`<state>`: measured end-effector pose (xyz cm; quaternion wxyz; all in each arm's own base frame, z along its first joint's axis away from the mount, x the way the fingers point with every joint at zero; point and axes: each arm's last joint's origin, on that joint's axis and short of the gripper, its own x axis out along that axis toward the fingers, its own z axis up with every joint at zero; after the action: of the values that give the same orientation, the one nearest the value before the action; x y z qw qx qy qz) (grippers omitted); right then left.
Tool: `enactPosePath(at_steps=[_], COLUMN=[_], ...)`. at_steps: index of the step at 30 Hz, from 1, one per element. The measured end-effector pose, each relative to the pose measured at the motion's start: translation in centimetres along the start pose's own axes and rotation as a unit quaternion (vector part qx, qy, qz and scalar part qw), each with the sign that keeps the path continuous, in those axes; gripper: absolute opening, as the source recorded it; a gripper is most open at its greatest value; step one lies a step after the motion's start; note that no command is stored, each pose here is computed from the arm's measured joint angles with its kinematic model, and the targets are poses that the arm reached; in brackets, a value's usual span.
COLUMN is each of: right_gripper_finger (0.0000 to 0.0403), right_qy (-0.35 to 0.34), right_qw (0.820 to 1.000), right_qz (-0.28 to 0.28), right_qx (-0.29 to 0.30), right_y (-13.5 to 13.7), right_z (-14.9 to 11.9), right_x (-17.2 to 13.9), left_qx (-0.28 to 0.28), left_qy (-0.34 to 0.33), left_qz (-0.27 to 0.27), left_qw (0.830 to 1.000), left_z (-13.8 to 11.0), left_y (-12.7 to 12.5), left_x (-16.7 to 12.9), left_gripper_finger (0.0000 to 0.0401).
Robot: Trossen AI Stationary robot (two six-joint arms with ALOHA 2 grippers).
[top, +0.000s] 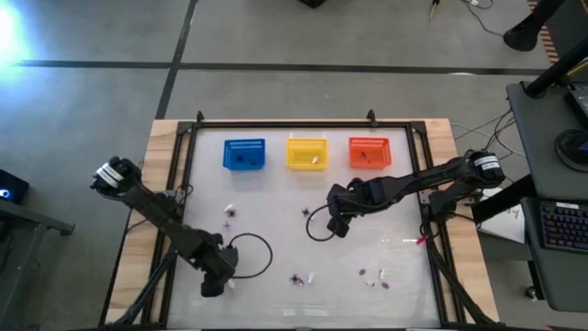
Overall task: Sort Halloween decoration
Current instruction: Put the white skeleton toy into the yellow basket
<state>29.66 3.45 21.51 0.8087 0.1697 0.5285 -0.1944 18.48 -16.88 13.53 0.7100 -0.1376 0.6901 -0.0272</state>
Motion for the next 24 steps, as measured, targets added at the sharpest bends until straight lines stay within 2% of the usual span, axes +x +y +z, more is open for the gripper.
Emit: enactPosePath(at_steps=[5, 8, 15, 24], right_gripper_finger=[0.0132, 0.0132, 0.0132, 0.0132], right_qy=[-0.001, -0.001, -0.002, -0.005], right_qw=[1.000, 1.000, 1.000, 1.000], right_qz=[-0.001, 0.000, 0.000, -0.003], right_qx=[0.002, 0.003, 0.003, 0.003], right_y=[0.0, 0.0, 0.0, 0.0], right_z=[0.0, 0.0, 0.0, 0.0], right_x=[0.0, 0.0, 0.0, 0.0], left_qx=[-0.001, 0.005, 0.021, 0.048], left_qy=[0.009, 0.008, -0.006, -0.010], left_qz=[0.009, 0.007, -0.012, -0.017], left_qw=[1.000, 1.000, 1.000, 0.999], left_z=[0.1, 0.0, -0.1, -0.1], left_y=[0.0, 0.1, 0.0, -0.1], left_x=[0.6, 0.5, -0.3, -0.6], left_gripper_finger=[0.0116, 0.0103, 0.0013, 0.0003])
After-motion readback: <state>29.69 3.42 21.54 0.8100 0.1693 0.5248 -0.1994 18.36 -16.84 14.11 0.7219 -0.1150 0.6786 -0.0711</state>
